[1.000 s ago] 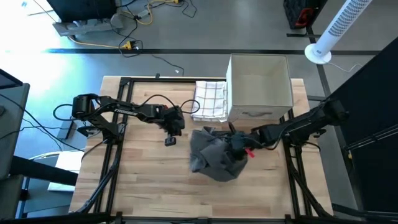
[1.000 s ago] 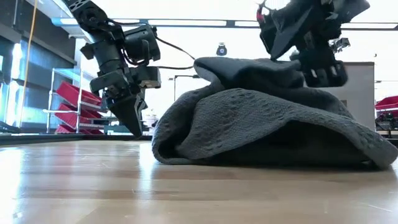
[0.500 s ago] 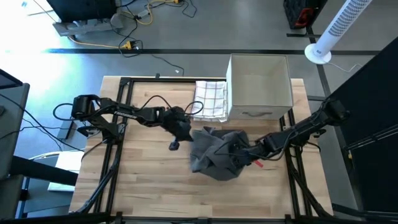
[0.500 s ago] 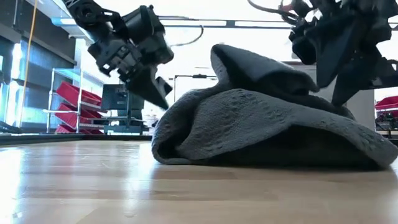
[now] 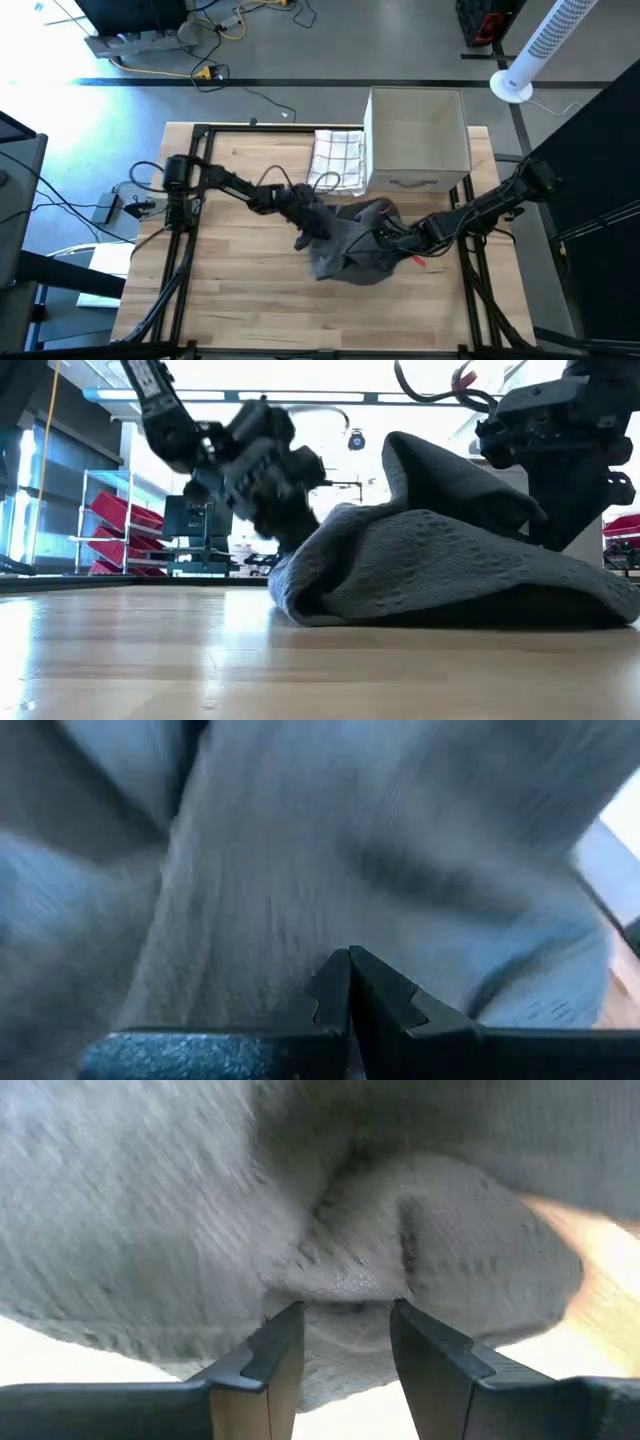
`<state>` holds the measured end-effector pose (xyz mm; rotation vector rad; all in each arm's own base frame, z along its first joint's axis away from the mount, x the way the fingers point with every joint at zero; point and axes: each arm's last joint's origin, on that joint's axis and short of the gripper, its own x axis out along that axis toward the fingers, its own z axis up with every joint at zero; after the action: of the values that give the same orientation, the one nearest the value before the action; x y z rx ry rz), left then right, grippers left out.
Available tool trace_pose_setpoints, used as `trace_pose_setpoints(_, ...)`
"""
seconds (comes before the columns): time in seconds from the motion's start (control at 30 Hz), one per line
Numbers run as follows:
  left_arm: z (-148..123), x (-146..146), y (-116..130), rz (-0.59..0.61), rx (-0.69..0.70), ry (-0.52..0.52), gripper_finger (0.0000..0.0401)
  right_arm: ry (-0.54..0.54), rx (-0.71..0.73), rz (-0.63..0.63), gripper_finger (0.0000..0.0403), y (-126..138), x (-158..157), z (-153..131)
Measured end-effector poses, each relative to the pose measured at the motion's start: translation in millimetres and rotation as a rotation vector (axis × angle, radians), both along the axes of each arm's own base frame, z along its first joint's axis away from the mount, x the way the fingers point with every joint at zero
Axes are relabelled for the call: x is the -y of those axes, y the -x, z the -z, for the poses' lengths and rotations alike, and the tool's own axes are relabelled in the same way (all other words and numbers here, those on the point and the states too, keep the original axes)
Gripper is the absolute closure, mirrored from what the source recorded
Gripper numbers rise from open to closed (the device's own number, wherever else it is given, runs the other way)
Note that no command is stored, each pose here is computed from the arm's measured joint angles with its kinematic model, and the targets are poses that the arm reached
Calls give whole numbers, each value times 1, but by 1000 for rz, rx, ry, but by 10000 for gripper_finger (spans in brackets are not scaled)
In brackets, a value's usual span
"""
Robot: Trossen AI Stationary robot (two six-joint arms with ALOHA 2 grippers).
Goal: Fold towel
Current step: Fold the gray towel
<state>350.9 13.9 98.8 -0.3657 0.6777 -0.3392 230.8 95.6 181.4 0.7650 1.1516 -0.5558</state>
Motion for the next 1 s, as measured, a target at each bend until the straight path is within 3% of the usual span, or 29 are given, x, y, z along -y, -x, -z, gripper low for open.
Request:
trace_pose_setpoints(0.17, 4, 14, 18, 29, -222, 30, 401, 28, -110, 14, 269, 13, -3, 3)
trace_pose_setpoints(0.33, -18, 32, 41, 75, -292, 19, 401, 106, -144, 48, 269, 23, 0, 10)
trace_pose_setpoints(0.43, -48, 37, 49, 70, -239, 0, 401, 141, -46, 33, 269, 15, -2, 8)
trace_pose_setpoints(0.6, -87, 34, 66, -20, -165, -106, 401, 240, 297, -101, 270, -12, -10, -3)
trace_pose_setpoints(0.7, -107, 31, 68, -74, -64, -123, 401, 258, 402, -140, 276, -27, 1, 2)
trace_pose_setpoints(0.83, -108, 36, 63, -56, -31, -39, 401, 280, 392, -76, 320, -42, 20, 22)
trace_pose_setpoints(0.93, -96, 46, 57, 1, -58, -3, 401, 295, 409, -71, 380, -56, 31, 34)
trace_pose_setpoints(1.0, -85, 55, 53, 26, -84, 2, 401, 278, 435, -90, 394, -66, 35, 42)
